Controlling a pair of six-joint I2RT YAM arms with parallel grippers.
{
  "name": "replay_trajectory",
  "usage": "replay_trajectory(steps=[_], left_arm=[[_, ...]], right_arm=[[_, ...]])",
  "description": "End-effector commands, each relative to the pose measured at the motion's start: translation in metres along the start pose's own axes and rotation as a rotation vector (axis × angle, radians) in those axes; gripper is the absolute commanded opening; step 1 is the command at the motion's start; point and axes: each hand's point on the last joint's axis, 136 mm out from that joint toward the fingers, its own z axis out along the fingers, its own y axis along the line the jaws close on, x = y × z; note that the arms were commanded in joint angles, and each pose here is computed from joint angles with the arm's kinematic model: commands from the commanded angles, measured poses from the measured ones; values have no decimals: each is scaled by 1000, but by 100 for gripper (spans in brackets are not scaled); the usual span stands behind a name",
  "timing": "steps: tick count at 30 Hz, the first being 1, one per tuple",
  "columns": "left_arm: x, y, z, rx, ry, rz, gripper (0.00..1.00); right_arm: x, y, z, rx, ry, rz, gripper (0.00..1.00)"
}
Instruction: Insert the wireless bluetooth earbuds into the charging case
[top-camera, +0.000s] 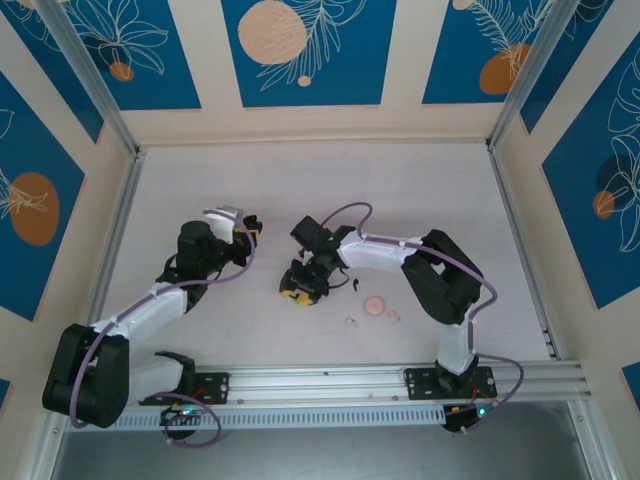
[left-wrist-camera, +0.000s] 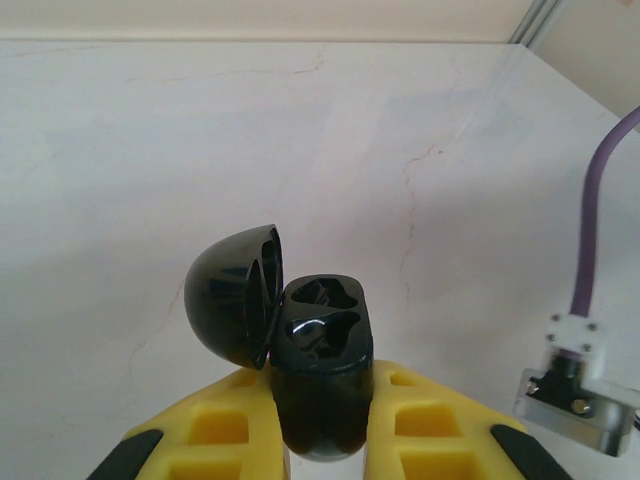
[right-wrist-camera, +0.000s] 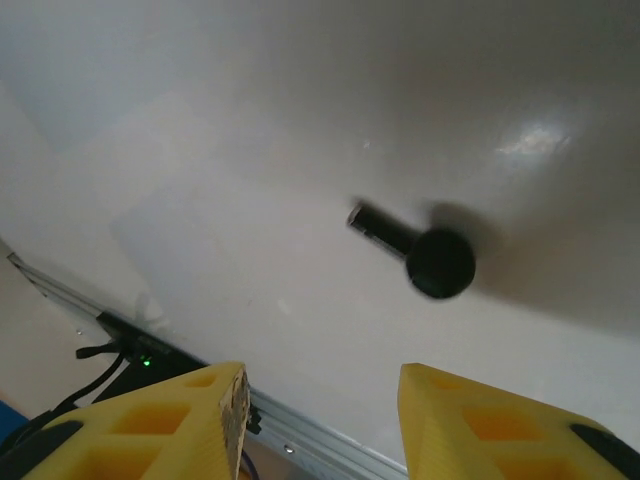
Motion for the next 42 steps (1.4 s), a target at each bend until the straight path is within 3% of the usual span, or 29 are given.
replay_trajectory(steps=[1, 14, 29, 32, 42], left_arm=[[1, 7, -4, -26, -3, -18, 11], [-1, 8, -6, -30, -11, -12, 11], [-5, 10, -13, -57, -12, 21, 11], [-5, 10, -14, -61, -8, 28, 11], [1, 16, -20, -99, 15, 25, 11]], right_arm=[[8, 13, 4, -29, 49, 14, 44], [-22, -11, 4, 40, -24, 24, 45], [-64, 13, 0, 6, -97, -73, 45], [-63, 17, -6, 13, -97, -101, 45], [-30, 0, -36, 241, -82, -156, 44]])
